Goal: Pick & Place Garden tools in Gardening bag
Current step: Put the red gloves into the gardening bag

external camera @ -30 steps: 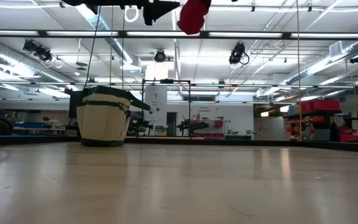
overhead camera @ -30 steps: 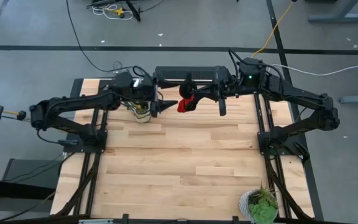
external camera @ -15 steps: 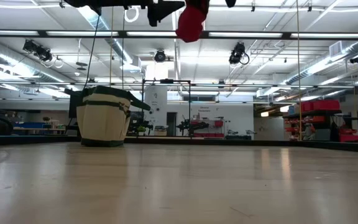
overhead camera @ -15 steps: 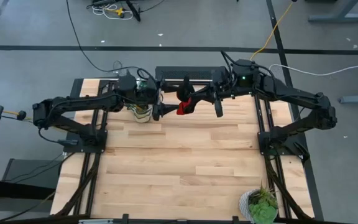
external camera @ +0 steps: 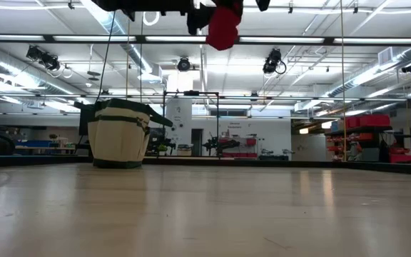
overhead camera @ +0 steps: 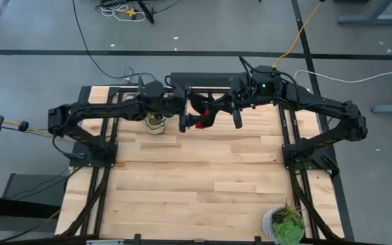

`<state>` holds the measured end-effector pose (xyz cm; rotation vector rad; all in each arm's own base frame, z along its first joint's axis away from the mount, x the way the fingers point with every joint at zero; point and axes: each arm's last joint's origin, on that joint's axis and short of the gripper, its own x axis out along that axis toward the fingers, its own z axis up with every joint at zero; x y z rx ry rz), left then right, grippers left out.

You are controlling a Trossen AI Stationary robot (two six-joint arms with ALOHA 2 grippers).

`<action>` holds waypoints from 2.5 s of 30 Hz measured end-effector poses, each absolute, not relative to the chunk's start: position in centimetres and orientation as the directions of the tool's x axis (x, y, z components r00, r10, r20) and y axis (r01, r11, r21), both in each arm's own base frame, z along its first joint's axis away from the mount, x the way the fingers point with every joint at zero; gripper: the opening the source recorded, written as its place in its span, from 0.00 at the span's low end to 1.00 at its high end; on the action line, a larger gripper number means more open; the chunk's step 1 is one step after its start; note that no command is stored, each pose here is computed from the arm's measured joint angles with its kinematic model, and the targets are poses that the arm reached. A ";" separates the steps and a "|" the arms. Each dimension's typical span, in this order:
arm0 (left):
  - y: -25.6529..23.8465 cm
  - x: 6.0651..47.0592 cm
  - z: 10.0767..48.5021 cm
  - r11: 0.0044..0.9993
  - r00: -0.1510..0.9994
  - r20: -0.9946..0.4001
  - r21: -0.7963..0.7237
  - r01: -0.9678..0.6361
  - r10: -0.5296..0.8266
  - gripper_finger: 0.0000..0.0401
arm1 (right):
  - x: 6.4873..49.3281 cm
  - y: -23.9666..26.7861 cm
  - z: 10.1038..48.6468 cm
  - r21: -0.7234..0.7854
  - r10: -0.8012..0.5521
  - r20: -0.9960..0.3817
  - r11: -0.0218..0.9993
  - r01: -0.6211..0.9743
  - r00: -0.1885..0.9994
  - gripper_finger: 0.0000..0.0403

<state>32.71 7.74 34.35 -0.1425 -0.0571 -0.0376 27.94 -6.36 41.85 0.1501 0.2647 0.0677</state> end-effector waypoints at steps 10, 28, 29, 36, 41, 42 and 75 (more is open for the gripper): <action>7.3 35.1 35.3 0.984 0.993 0.028 -0.134 0.113 -0.110 0.99 | 27.9 -6.3 41.8 0.158 0.094 -0.257 0.986 -0.055 0.962 0.00; 7.3 35.3 35.5 0.987 0.992 0.032 -0.099 0.125 -0.123 0.87 | 27.9 -6.3 41.9 0.148 0.092 -0.253 0.987 -0.056 0.963 0.00; 7.3 35.3 35.5 0.987 0.992 0.032 -0.099 0.125 -0.122 0.86 | 27.9 -6.4 41.9 0.147 0.091 -0.253 0.988 -0.055 0.963 0.00; 7.3 35.3 35.5 0.987 0.992 0.033 -0.099 0.125 -0.122 0.77 | 27.9 -6.4 41.9 0.147 0.090 -0.253 0.988 -0.054 0.963 0.00; 7.3 35.3 35.5 0.987 0.992 0.033 -0.099 0.125 -0.122 0.71 | 27.9 -6.3 41.9 0.148 0.090 -0.254 0.988 -0.053 0.963 0.00; 7.3 35.3 35.5 0.987 0.992 0.033 -0.099 0.125 -0.122 0.70 | 27.9 -6.3 41.9 0.148 0.090 -0.254 0.988 -0.053 0.963 0.00; 7.2 35.3 35.5 0.986 0.992 0.034 -0.107 0.126 -0.123 0.19 | 27.9 -6.4 41.9 0.131 0.089 -0.255 0.990 -0.057 0.963 0.00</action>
